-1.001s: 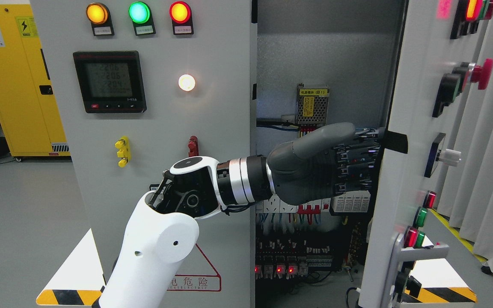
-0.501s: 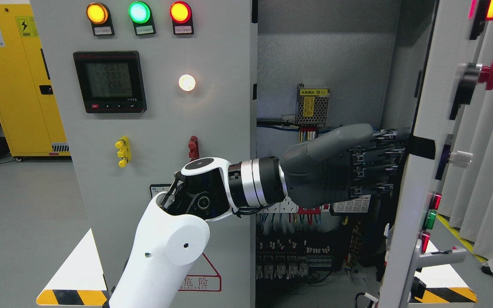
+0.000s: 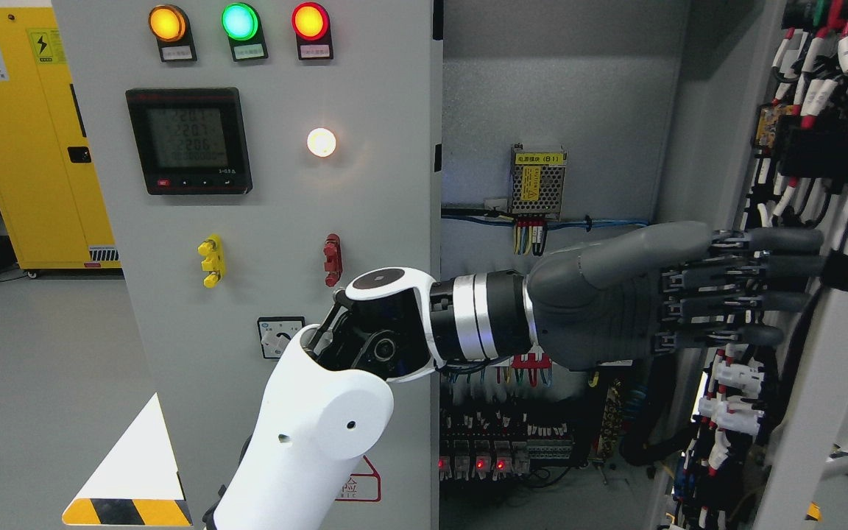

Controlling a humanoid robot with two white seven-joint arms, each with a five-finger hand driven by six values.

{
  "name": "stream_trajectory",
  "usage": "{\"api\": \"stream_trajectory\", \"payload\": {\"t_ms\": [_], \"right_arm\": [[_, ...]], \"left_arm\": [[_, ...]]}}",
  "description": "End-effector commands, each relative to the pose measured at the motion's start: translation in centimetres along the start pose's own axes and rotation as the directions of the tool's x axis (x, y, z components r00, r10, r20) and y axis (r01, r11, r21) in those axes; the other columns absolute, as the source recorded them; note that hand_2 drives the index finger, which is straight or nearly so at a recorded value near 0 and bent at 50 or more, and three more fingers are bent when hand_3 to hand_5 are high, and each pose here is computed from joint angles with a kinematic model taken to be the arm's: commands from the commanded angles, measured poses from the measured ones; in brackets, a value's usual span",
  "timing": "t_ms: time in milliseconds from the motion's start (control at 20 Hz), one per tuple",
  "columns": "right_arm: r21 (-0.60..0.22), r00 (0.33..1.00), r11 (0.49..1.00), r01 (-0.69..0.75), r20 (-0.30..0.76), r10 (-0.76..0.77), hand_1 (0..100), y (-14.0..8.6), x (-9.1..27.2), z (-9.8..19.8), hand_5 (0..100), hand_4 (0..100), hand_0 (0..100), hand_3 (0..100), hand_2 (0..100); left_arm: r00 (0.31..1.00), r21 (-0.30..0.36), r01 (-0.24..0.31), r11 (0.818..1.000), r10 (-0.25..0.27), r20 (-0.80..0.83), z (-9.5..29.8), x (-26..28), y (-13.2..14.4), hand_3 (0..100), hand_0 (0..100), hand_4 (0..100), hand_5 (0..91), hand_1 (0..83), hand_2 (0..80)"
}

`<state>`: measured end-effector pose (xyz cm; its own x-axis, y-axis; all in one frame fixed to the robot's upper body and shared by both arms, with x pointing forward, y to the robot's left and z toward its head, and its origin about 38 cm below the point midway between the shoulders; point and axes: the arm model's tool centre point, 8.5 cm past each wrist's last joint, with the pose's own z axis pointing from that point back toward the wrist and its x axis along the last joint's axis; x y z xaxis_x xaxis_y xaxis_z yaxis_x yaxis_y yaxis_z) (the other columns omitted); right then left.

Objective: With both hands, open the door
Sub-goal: 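Pull the ajar door outward with the left hand, swinging it wide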

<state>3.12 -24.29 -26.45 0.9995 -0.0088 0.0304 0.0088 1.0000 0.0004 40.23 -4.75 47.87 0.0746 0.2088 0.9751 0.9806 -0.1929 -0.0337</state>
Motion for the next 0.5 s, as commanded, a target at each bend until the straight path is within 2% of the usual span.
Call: {"api": "stream_trajectory", "payload": {"t_ms": [0,250,451], "right_arm": [[-0.001,1.000,1.000,-0.024,-0.020,0.024,50,0.0,-1.3,0.0,0,0,0,0,4],[-0.001,1.000,1.000,-0.024,-0.020,0.024,50,0.0,-1.3,0.0,0,0,0,0,4],[-0.001,0.999,1.000,-0.025,-0.020,0.025,50,0.0,-1.3,0.0,0,0,0,0,4]], "left_arm": [[0.996,-0.073,0.028,0.997,-0.034,-0.079,-3.7,-1.1,-1.7,0,12,0,0.0,55.6,0.0],[0.991,-0.021,0.063,0.998,-0.065,-0.117,-4.9,-1.5,-1.6,0,12,0,0.0,55.6,0.0],[0.988,-0.025,0.071,0.997,-0.073,-0.134,-5.4,-1.7,-1.8,0,12,0,0.0,55.6,0.0]]}}
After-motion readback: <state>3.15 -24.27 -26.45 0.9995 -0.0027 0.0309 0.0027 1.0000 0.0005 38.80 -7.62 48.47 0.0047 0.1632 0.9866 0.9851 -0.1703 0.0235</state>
